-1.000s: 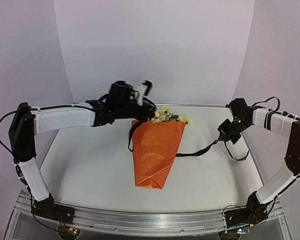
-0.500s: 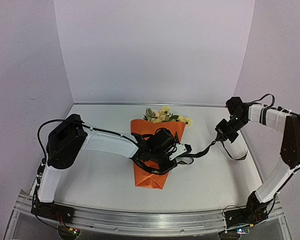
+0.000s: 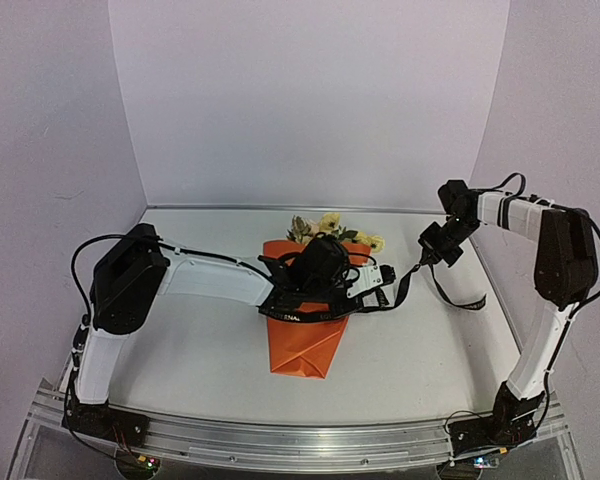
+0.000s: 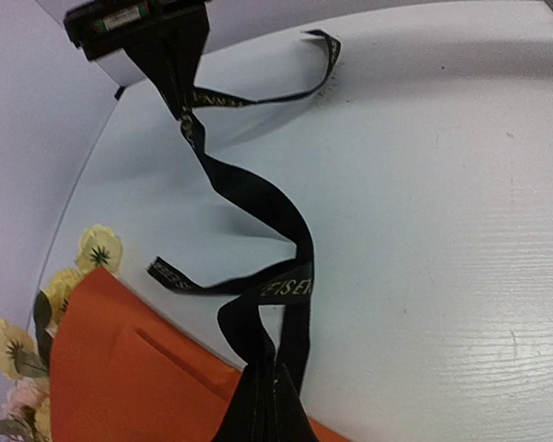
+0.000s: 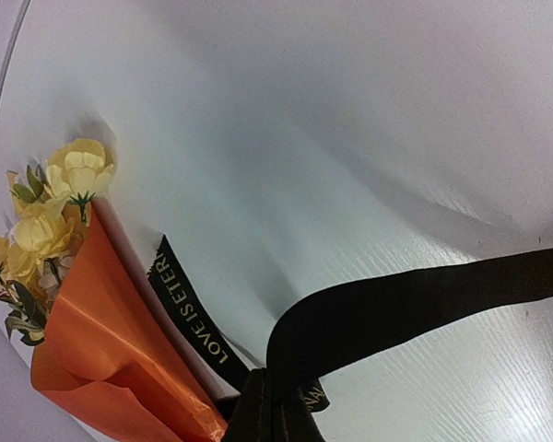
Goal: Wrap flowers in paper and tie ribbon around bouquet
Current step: Place the left side of the ribbon on the folded bouquet, then place the right side of the ribbon on the folded bouquet, then cross the ribbon over the folded bouquet.
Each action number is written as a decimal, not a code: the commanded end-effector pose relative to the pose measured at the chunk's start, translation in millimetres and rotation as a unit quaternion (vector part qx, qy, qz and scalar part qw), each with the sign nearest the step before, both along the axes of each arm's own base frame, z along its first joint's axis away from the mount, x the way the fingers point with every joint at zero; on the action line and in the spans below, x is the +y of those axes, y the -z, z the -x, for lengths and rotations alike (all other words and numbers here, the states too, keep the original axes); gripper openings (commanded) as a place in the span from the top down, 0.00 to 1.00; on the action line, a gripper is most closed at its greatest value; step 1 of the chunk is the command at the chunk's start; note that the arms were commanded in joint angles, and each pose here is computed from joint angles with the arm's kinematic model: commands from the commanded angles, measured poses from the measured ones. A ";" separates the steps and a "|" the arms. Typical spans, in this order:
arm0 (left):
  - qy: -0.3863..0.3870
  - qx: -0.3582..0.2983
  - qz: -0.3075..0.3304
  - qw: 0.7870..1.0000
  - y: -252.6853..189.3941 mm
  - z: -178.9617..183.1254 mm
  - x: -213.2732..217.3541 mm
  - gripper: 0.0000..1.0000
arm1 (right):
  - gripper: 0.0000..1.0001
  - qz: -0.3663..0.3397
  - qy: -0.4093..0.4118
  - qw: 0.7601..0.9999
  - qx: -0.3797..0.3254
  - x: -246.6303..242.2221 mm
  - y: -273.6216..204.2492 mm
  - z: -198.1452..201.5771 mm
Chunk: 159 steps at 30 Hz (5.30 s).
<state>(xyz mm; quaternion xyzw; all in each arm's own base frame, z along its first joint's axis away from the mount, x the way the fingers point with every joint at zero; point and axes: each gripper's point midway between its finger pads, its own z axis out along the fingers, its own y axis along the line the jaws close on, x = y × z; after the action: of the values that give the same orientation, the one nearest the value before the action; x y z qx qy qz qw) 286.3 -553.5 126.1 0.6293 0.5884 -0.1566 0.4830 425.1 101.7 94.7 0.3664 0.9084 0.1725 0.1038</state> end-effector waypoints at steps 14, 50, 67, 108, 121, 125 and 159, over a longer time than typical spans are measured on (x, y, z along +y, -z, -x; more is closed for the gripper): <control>0.258 -0.111 0.185 0.942 -129.2 89.2 7.6 1.00 | 1.00 0.002 -0.010 1.000 0.021 10.6 5.1 -32.2; 0.133 0.002 0.211 0.968 -79.0 -24.2 -24.2 0.36 | 1.00 0.000 -0.105 0.994 -0.034 50.8 -48.4 -27.1; -0.271 0.280 0.320 0.864 -99.3 -56.4 218.3 0.22 | 0.78 0.088 -0.577 0.808 -0.079 210.2 -54.4 133.4; -0.300 0.332 0.220 0.866 -43.4 -24.3 239.7 0.30 | 0.61 -0.014 -0.072 0.996 -0.043 165.6 59.7 20.3; -0.304 0.318 0.185 0.879 -31.5 -30.4 237.7 0.35 | 0.75 -0.025 -0.089 0.993 -0.068 166.2 36.8 22.9; -0.303 0.314 0.179 0.882 -31.7 -32.3 236.7 0.35 | 0.75 -0.026 -0.094 0.993 -0.071 165.4 33.6 25.1; -0.143 0.233 0.116 0.955 -28.5 -20.7 203.3 0.56 | 1.00 0.013 -0.151 0.986 -0.072 145.0 -7.7 53.2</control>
<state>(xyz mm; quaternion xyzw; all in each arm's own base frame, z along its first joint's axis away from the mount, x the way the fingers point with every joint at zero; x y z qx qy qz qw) 310.5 -333.0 136.3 0.3423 0.8066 -0.2878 0.3865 373.1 255.3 77.6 0.2275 0.9425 0.2082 0.1285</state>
